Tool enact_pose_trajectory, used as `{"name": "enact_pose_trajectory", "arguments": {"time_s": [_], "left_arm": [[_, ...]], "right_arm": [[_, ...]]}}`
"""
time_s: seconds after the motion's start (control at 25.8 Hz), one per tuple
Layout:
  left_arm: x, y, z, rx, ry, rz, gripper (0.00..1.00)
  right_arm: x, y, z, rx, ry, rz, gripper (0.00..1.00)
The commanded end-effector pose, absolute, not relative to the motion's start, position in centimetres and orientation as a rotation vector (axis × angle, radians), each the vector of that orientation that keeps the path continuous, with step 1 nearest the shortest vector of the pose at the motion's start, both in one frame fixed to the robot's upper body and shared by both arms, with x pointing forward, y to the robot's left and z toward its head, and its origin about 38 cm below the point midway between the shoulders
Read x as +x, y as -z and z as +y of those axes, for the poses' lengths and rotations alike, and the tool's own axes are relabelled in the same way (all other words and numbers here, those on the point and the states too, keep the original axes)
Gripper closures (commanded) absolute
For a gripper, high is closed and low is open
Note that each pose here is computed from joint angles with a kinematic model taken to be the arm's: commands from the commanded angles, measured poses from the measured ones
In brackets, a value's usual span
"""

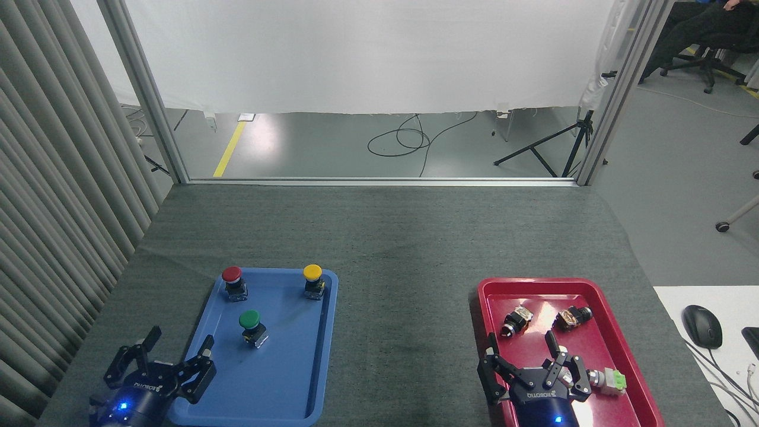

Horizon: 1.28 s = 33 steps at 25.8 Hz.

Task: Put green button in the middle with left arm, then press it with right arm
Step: 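Move the left gripper toward the green button on the blue tray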

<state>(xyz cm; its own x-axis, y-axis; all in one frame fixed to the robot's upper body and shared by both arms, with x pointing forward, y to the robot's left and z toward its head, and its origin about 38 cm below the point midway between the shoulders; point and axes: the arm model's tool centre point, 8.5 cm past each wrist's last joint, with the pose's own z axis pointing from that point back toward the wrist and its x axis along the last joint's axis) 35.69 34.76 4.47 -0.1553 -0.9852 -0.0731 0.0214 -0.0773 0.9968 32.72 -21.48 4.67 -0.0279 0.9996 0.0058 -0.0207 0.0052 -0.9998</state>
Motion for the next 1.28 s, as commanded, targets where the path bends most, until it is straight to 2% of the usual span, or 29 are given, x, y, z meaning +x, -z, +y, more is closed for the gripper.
{"name": "enact_pose_trajectory", "arguments": {"time_s": [0.0,0.43,0.66,1.24], "left_arm": [[35.7,-4.3,34.4,1.159,1.387,-1.275,0.01],[35.6,-3.8,33.0,1.149,1.318,-1.287,0.01],[37.2,-5.4,32.8,1.19,1.299,-1.315,0.01],[37.3,-4.2,33.5,1.149,1.351,-1.29,0.01]], "right_arm": [[32.6,-4.6,-21.4,-1.177,-1.229,-1.221,0.0],[32.6,-4.6,-21.2,-1.166,-1.233,-1.23,0.0],[32.6,-4.9,-22.3,-1.161,-1.24,-1.245,0.0],[32.6,-4.7,-23.5,-1.193,-1.245,-1.196,0.0]]}}
